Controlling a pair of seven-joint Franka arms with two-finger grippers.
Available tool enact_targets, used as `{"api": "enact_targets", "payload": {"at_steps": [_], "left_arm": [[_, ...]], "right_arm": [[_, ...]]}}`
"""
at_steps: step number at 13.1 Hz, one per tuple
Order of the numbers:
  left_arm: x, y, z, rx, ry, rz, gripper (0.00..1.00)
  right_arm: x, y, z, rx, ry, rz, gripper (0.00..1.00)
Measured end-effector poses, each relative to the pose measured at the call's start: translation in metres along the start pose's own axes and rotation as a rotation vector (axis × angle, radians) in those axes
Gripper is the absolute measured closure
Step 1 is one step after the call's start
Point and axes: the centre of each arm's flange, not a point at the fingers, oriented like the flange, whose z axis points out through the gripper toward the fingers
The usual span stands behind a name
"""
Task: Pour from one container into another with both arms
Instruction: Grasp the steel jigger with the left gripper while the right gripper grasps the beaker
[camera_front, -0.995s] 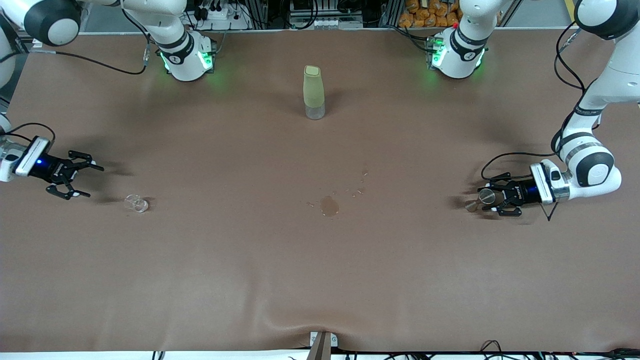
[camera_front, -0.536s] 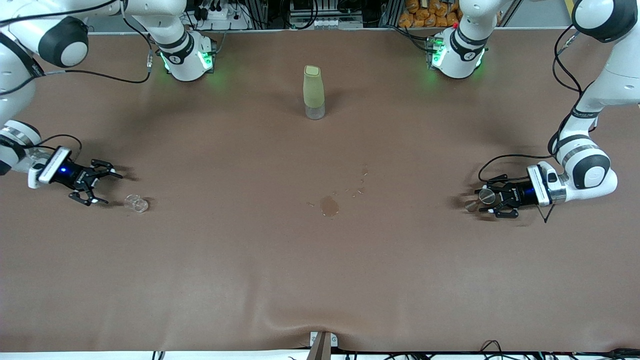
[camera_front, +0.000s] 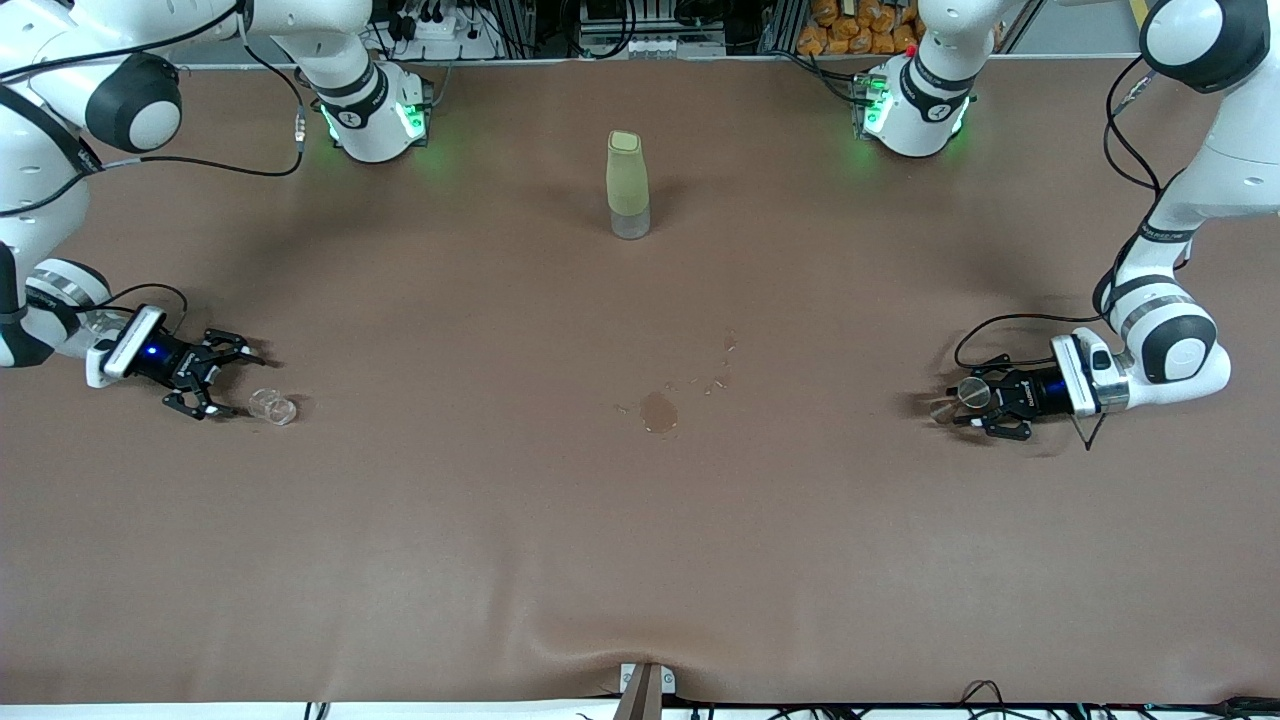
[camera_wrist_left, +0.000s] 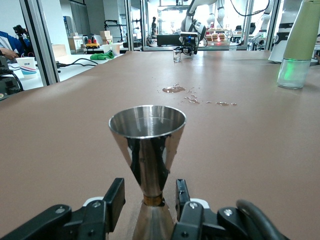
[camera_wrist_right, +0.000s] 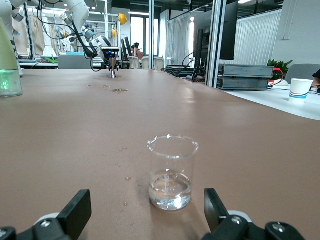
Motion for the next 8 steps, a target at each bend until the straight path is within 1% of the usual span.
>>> {"api": "enact_targets", "payload": {"at_steps": [2, 3, 4, 6, 7, 8], "left_arm": [[0.001, -0.001, 0.001, -0.002, 0.0, 0.002, 0.53], [0.001, -0.001, 0.001, -0.002, 0.0, 0.002, 0.56], [0.001, -0.001, 0.001, -0.002, 0.0, 0.002, 0.56], [0.001, -0.001, 0.001, -0.002, 0.0, 0.003, 0.73], [0.001, -0.001, 0.001, -0.002, 0.0, 0.003, 0.74], [0.002, -0.001, 0.002, -0.003, 0.005, 0.003, 0.79]], "right_arm": [[-0.008, -0.002, 0.007, -0.003, 0.02, 0.006, 0.0], [-0.009, -0.002, 0.011, -0.008, 0.028, 0.006, 0.0], [-0.009, -0.001, 0.014, -0.009, 0.035, 0.005, 0.0], [-0.008, 0.003, 0.025, -0.015, 0.058, -0.001, 0.0], [-0.008, 0.004, 0.03, -0.021, 0.068, -0.004, 0.0], [-0.008, 0.006, 0.034, -0.024, 0.074, -0.006, 0.0]]}}
